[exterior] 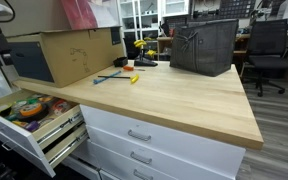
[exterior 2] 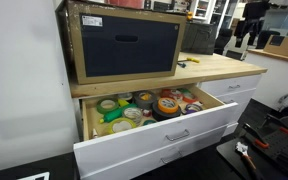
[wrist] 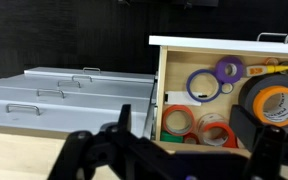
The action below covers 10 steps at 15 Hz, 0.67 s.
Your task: Open the second drawer from the top on the right
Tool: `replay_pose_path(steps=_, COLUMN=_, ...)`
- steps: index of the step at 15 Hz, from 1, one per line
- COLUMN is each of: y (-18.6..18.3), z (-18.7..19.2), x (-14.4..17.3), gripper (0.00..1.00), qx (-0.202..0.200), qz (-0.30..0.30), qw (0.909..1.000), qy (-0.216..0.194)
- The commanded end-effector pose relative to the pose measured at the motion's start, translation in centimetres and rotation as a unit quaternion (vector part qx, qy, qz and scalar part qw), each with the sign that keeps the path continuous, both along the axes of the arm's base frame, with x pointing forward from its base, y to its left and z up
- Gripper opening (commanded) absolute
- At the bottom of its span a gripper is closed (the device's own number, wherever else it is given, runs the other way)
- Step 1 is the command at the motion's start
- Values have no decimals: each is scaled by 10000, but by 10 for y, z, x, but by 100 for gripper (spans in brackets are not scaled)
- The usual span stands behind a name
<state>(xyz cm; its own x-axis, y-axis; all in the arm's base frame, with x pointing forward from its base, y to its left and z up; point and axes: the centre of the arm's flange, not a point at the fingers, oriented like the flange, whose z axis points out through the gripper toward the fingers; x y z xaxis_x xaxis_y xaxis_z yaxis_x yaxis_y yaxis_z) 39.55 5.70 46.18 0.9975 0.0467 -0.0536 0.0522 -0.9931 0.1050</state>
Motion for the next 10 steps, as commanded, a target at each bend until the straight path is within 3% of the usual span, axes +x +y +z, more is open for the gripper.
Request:
replay_pose_path(steps=1, y=-26, z=-31, x=29, gripper=100, qx=12, qz=-367, qw=9993, qy=60)
replay_pose_path(steps=5, y=-39, z=-65, x=57, gripper=100, qx=-66, qz=-751, qw=9971, qy=92)
replay_pose_path(steps=10, y=-93, z=-98, x=82, gripper=100, qx=-232, qz=-1240, qw=9918, qy=187)
